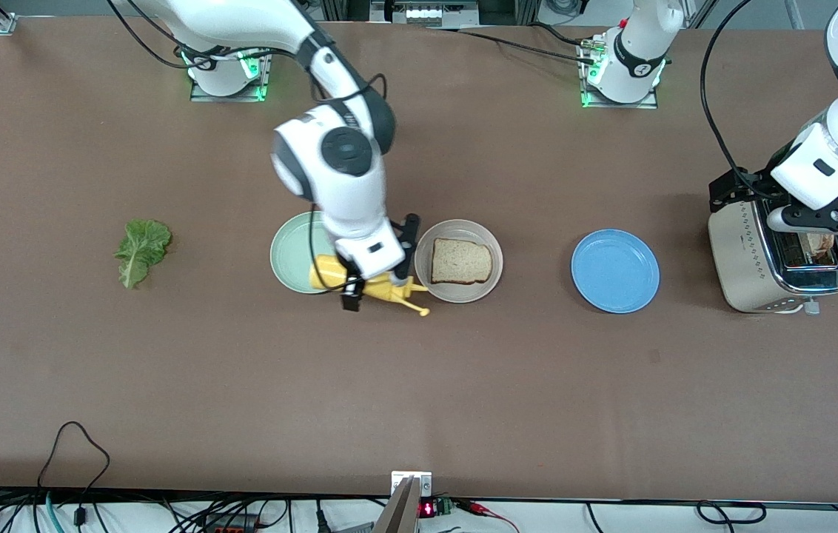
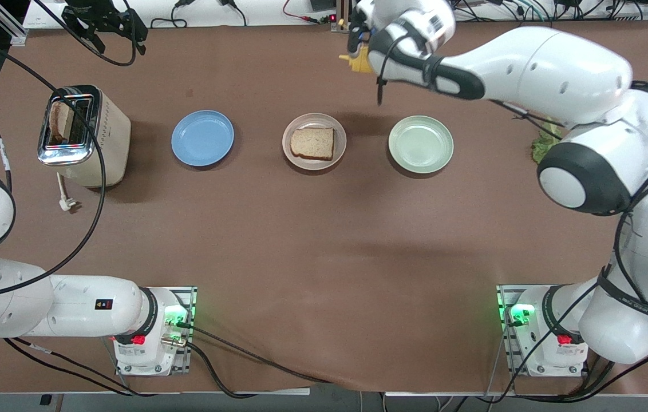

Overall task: Make sandwich in beige plate with both arms
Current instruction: 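Carry the yellow bottle back beside the lettuce with the right gripper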

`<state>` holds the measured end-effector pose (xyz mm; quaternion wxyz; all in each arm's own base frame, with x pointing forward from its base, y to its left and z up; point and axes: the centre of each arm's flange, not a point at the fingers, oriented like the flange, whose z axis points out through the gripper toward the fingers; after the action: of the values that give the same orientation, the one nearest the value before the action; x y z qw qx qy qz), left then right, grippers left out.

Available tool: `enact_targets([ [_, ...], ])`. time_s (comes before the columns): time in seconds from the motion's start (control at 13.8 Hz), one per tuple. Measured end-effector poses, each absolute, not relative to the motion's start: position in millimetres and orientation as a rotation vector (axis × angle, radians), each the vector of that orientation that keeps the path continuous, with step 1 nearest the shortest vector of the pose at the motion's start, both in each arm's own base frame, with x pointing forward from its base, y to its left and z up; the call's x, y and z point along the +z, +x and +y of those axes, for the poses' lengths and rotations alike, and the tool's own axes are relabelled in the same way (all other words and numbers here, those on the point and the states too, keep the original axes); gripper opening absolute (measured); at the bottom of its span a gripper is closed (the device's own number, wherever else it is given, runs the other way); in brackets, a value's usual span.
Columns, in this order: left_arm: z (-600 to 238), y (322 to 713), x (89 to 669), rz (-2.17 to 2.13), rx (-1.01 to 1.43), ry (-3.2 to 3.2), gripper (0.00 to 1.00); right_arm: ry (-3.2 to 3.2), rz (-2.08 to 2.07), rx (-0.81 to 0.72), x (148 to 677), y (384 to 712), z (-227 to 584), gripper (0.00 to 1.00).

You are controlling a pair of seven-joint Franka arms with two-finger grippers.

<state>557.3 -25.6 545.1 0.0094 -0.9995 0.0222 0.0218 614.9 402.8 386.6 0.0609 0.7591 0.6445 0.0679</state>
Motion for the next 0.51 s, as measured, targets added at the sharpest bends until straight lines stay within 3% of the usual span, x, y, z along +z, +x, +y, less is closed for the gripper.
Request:
enact_targets([
  [0.51, -27, 557, 546, 0.072, 0.067, -3.121, 1.0, 2.491, 2.201, 0.406, 412, 655, 264, 0.44],
])
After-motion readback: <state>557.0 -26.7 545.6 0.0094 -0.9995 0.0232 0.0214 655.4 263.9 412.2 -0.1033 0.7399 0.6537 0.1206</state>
